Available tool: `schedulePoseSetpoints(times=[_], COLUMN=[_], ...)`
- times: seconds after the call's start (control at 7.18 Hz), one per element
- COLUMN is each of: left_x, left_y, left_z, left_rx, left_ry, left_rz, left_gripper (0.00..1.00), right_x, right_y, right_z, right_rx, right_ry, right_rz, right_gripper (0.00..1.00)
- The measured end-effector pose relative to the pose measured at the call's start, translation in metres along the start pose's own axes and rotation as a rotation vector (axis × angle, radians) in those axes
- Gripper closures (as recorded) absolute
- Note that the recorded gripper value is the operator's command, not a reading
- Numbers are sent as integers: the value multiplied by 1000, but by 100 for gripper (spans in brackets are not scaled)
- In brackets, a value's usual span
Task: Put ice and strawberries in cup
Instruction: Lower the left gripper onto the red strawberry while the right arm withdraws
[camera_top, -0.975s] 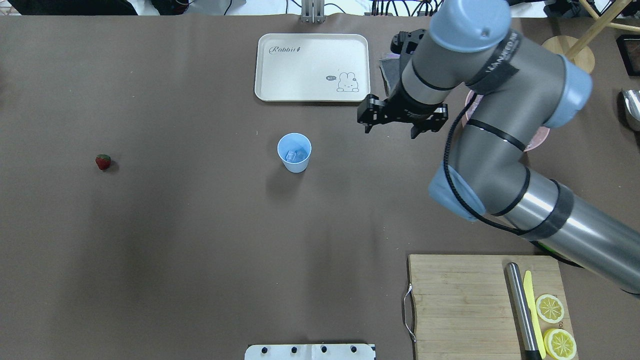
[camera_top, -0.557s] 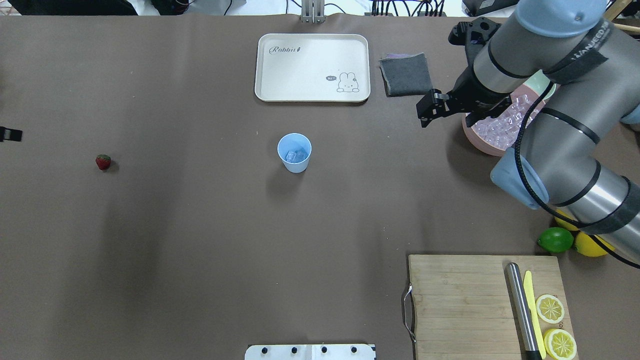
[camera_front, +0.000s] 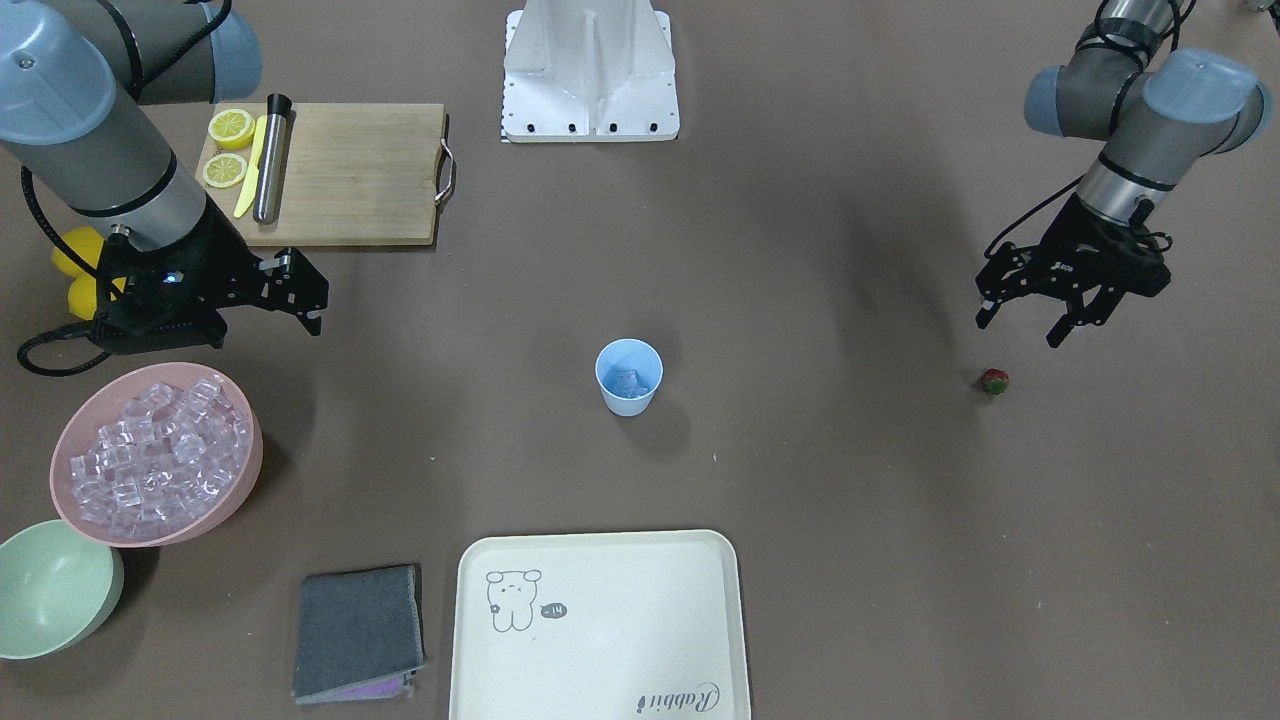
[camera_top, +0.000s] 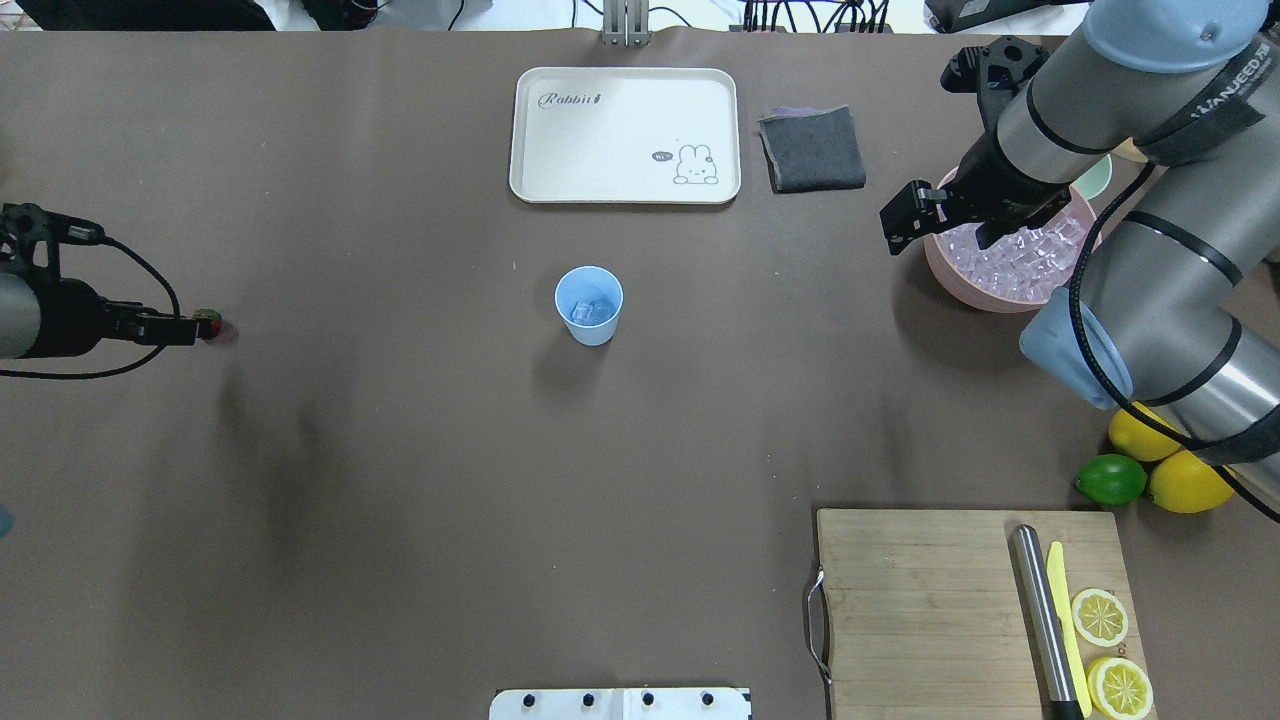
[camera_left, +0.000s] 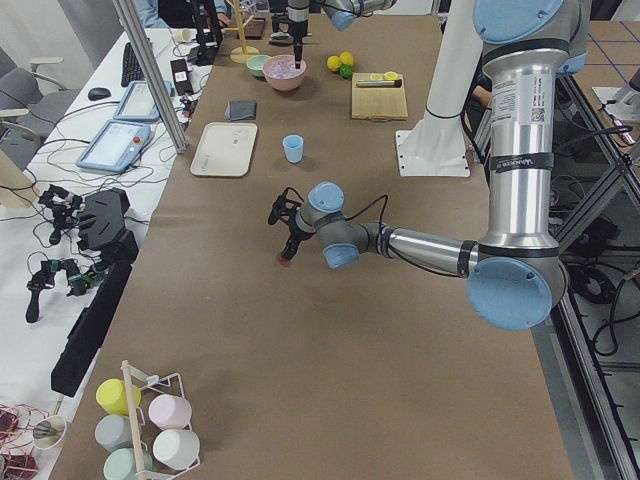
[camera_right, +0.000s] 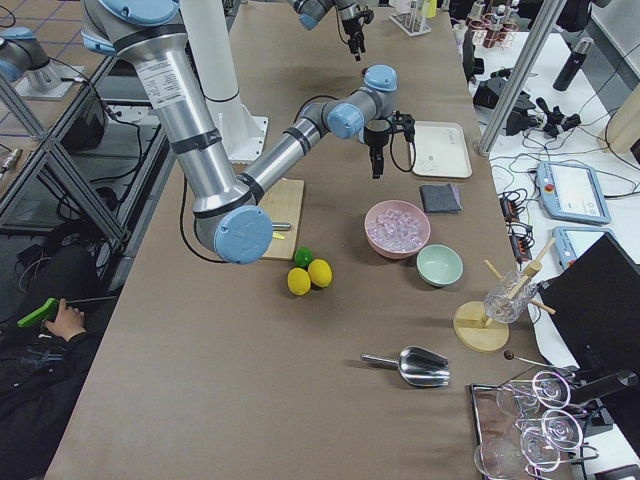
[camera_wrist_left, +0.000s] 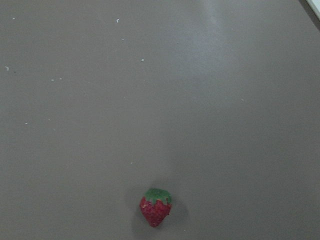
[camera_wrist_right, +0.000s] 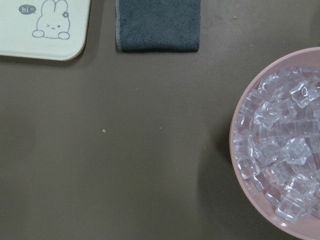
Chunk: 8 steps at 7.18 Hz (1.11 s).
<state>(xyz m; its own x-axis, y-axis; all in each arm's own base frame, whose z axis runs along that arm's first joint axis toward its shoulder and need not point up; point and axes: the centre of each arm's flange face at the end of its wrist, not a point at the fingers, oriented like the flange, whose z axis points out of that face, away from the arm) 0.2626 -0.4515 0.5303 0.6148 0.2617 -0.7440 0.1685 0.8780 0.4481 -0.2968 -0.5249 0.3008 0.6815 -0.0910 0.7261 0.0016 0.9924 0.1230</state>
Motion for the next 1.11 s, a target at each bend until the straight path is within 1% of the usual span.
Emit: schedulePoseSetpoints(times=[0.14,0.56,0.7,0.84,0.98,1.11], left_x=[1,-2,-2,-3,-5,-8], left_y=[-2,-6,-8,-10,-9,-7], left_z=[15,36,44,49,53,54], left_rx=[-3,-12,-16,-20,-22,-25], left_ry=[-11,-28,-32,-36,-38,-38], left_rz=[6,8,7,7,26,59], left_gripper=[12,12,16,32,73,87], right_x=[1,3,3,2,2,2], right_y=[0,0,0,1,1,1], right_z=[1,2,3,3,4,5], right_rx=[-1,-4,-5,-6,-7,-8], right_ry=[2,4,5,5,5,5], right_rz=[2,5,5,6,7,8], right_gripper=[0,1,0,0,0,1])
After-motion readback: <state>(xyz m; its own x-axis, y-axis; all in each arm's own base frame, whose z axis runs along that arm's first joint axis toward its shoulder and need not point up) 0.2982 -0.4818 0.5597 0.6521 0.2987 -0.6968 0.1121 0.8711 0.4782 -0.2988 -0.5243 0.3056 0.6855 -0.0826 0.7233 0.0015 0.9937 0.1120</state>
